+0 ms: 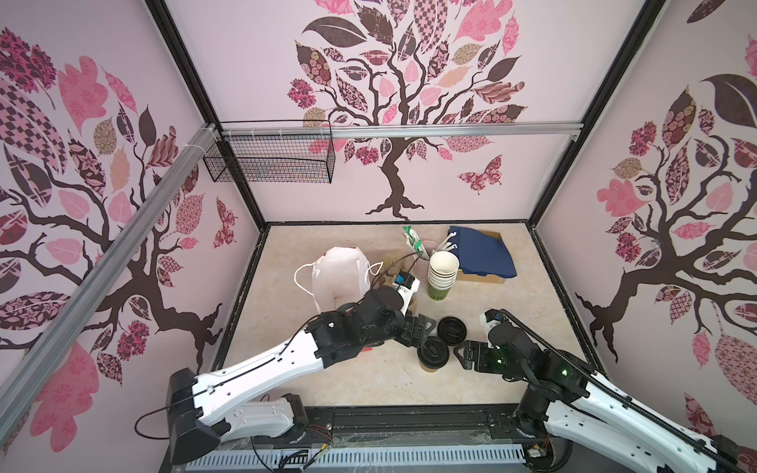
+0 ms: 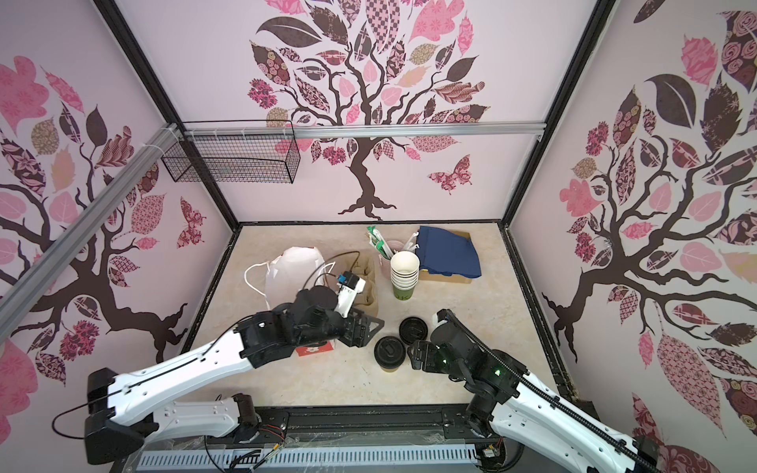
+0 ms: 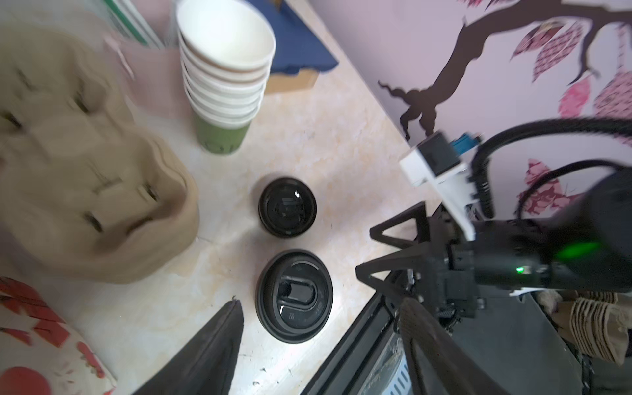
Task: Pack a coffee takeout order
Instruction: Pick up the coffee cup from the bottom-center of the table.
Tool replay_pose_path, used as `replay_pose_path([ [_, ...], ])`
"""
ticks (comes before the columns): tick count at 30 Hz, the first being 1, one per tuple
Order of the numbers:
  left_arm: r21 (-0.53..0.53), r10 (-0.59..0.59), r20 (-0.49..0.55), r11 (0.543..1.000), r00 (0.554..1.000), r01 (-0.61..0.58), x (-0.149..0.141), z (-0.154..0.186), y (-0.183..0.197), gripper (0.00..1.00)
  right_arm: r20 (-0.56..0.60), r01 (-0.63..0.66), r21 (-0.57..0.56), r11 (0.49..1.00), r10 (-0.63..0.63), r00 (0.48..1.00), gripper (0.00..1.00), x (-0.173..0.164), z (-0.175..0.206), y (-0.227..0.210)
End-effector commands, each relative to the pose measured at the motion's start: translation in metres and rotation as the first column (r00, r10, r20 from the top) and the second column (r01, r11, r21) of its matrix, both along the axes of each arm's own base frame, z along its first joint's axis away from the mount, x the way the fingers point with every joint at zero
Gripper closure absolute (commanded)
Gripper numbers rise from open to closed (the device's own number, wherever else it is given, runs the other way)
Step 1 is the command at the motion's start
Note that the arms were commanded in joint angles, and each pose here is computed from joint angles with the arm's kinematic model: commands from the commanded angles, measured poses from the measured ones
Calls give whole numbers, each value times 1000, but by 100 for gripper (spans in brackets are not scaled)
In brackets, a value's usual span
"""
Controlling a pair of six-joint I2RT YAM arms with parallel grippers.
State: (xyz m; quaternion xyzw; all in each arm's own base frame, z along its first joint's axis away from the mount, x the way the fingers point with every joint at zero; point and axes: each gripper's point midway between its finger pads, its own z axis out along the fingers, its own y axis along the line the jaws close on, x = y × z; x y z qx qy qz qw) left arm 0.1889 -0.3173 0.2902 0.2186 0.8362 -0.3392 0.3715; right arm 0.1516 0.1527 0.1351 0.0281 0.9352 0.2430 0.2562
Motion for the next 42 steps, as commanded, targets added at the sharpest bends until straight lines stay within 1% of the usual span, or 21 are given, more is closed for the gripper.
replay_pose_path([
  [1, -1, 84, 216, 996, 973, -86, 12, 61, 38, 23, 52, -9, -10, 1000, 10, 999, 13, 8, 17, 3],
  [3, 0, 138, 310, 989, 941, -145, 16, 87, 61, 23, 54, -10, -13, 1000, 11, 998, 12, 10, 18, 4],
  [5, 17, 210, 384, 972, 899, -235, 23, 104, 86, 21, 56, -9, -14, 1000, 10, 998, 12, 12, 18, 6],
  [7, 42, 289, 437, 939, 852, -340, 30, 115, 113, 19, 58, -9, -14, 1000, 9, 998, 12, 14, 19, 7],
  [9, 87, 349, 477, 894, 807, -439, 37, 119, 139, 17, 58, -13, -17, 1000, 14, 998, 12, 15, 19, 9],
  [12, 113, 435, 463, 835, 772, -538, 48, 116, 174, 17, 63, -21, -23, 1000, 23, 998, 11, 18, 20, 12],
  [15, 83, 541, 420, 776, 729, -625, 56, 112, 212, 17, 66, -39, -34, 999, 42, 997, 11, 20, 22, 16],
  [18, 47, 655, 395, 686, 644, -726, 60, 109, 255, 15, 71, -60, -53, 997, 64, 995, 10, 23, 24, 20],
  [21, 57, 742, 368, 583, 560, -810, 59, 95, 293, 14, 75, -87, -77, 993, 93, 993, 9, 27, 26, 25],
  [23, 76, 794, 338, 513, 506, -855, 56, 79, 316, 13, 75, -107, -97, 990, 114, 991, 9, 29, 27, 28],
  [24, 85, 813, 321, 486, 486, -870, 53, 70, 325, 13, 74, -114, -106, 988, 122, 990, 9, 30, 27, 30],
  [27, 121, 877, 259, 386, 404, -915, 45, 32, 349, 11, 75, -138, -128, 982, 148, 986, 8, 33, 26, 34],
  [29, 131, 924, 197, 308, 329, -942, 35, 6, 363, 11, 71, -155, -144, 977, 166, 984, 8, 35, 25, 37],
  [31, 143, 948, 154, 258, 279, -956, 25, -18, 369, 11, 57, -190, -158, 969, 201, 978, 7, 35, 24, 43],
  [34, 167, 971, 123, 182, 204, -969, 6, -45, 378, 11, 19, -243, -184, 952, 251, 968, 6, 34, 21, 50],
  [35, 180, 976, 112, 162, 184, -970, -1, -54, 381, 11, 6, -262, -188, 947, 268, 963, 6, 34, 19, 53],
  [37, 186, 982, 97, 143, 163, -972, -10, -66, 383, 12, -11, -286, -199, 937, 290, 957, 6, 32, 17, 57],
  [38, 165, 985, 91, 128, 145, -978, -14, -66, 385, 13, -15, -294, -210, 932, 298, 954, 5, 32, 16, 59],
  [40, 109, 983, 101, 144, 155, -984, -17, -55, 384, 16, -23, -313, -233, 921, 317, 948, 4, 30, 15, 63],
  [42, 55, 982, 112, 149, 154, -987, -19, -48, 384, 17, -34, -332, -271, 904, 335, 941, 3, 28, 12, 68],
])
